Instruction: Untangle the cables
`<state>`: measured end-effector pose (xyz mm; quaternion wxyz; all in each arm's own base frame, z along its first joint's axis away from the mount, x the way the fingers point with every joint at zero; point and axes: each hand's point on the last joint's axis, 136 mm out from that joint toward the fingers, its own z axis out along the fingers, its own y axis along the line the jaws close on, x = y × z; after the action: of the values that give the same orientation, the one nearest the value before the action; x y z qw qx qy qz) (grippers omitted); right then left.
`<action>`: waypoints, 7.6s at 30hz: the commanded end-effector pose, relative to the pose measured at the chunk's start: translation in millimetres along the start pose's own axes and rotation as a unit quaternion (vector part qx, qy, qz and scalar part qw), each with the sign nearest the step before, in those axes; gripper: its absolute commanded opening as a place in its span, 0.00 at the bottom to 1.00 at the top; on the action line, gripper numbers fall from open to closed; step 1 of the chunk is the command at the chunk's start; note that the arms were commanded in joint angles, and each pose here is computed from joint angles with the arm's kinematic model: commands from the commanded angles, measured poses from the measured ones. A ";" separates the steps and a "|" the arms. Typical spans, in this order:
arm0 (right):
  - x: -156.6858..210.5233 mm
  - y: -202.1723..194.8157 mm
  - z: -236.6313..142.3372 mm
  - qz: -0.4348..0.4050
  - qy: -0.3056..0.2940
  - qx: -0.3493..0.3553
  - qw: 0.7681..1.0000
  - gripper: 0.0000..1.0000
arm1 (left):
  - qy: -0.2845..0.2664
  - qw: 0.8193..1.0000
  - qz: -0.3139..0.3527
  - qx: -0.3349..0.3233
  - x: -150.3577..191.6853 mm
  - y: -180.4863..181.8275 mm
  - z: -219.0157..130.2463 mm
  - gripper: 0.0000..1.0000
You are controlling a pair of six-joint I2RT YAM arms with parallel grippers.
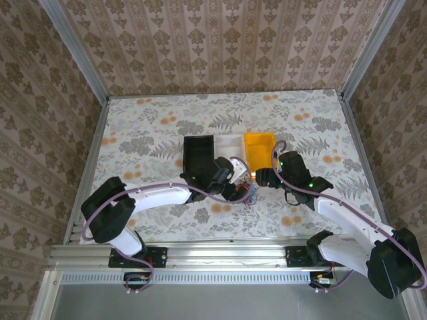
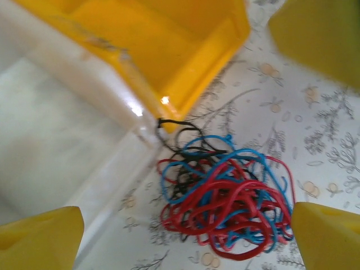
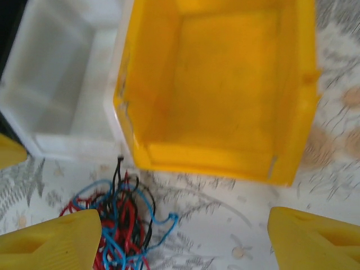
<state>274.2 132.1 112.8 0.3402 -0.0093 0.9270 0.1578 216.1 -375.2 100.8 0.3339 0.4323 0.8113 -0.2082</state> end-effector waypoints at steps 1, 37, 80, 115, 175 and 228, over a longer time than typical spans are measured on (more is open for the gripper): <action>15.5 6.0 1.3 0.017 0.025 -0.018 0.999 0.79 | 0.015 0.999 0.032 0.027 -1.0 -13.3 3.2 0.94; 26.8 65.1 38.4 -0.022 0.089 -0.146 0.985 0.34 | 0.090 0.993 -0.017 0.071 54.3 -8.9 36.2 0.00; -32.0 10.4 7.4 0.082 -0.040 -0.048 0.995 0.00 | 0.088 0.994 -0.061 -0.002 91.8 22.2 8.4 0.00; 37.8 110.6 72.2 -0.059 0.182 -0.193 0.962 0.45 | 0.074 0.997 -0.021 0.004 105.6 18.4 -1.6 0.00; -145.8 -219.6 -140.7 0.387 -0.277 0.140 0.868 0.00 | 0.061 0.901 -0.293 -0.315 197.5 140.5 -85.7 0.00; -256.5 -24.4 -162.2 0.066 -0.312 -0.003 0.948 0.00 | 0.004 0.991 -0.129 -0.040 106.3 60.4 -16.2 0.00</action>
<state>377.7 36.6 346.3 0.5566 0.1178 0.8027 0.1789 219.9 -265.2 32.3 0.3233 0.2950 0.8741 -0.2109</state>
